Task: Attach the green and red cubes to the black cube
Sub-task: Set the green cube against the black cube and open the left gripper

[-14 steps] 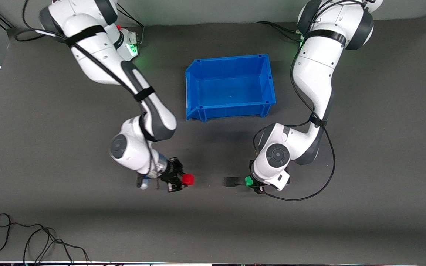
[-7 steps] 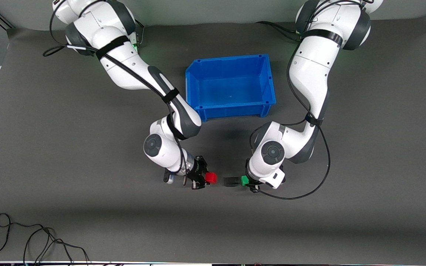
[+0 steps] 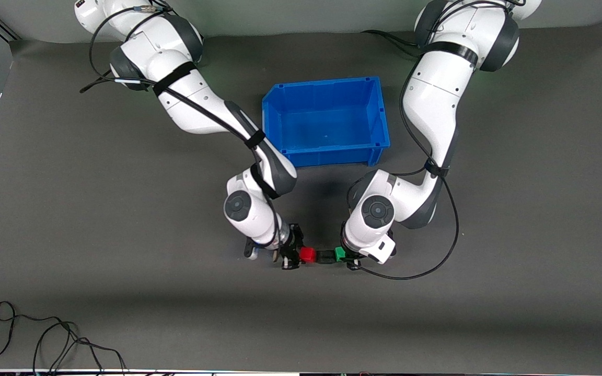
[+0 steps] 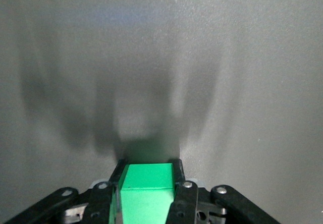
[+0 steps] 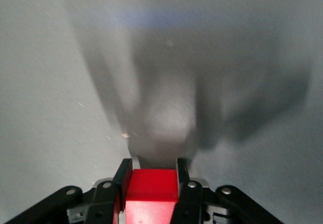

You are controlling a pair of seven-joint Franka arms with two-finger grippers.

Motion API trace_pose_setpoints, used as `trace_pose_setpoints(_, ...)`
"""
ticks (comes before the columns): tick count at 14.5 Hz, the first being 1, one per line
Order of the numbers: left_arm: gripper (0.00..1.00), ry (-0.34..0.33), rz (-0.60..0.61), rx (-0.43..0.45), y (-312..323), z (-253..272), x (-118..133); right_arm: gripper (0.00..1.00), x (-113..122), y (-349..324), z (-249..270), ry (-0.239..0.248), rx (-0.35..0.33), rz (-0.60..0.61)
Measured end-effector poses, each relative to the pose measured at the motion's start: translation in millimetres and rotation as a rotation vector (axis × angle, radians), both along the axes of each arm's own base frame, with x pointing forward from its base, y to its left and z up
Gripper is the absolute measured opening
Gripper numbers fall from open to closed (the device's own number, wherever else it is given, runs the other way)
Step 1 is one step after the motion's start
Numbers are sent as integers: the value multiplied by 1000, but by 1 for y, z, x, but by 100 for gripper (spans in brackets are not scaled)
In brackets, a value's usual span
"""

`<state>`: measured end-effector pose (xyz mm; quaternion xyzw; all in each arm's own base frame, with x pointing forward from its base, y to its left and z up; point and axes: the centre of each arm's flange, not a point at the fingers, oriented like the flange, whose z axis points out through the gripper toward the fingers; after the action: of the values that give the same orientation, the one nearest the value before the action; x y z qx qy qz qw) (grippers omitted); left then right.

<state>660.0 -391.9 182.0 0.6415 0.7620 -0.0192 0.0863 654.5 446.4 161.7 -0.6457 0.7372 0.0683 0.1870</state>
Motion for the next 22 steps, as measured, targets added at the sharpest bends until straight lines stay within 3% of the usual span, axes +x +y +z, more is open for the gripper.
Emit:
trace_pose_setpoints(5, 39, -16, 7, -5, 0, 0, 2, 39, -8, 14, 1, -4, -8, 0)
trace_pose_setpoints(6, 44, -17, 7, -5, 1, 0, 2, 39, -9, 15, 1, -3, -9, 2)
trace_pose_setpoints(11, 96, -24, -2, -7, -2, 3, 2, 39, -11, 18, -2, 0, -10, 4)
trace_pose_setpoints(12, 100, -26, -3, -8, -2, 4, 3, 39, -11, 17, -2, -1, -12, 1)
trace_pose_setpoints(18, 100, -53, -25, -10, 1, 17, 11, 39, 2, 8, -2, -21, -18, -32)
trace_pose_setpoints(22, 100, -36, -59, 17, 22, 32, 23, 39, 15, 0, -2, -42, -18, -49)
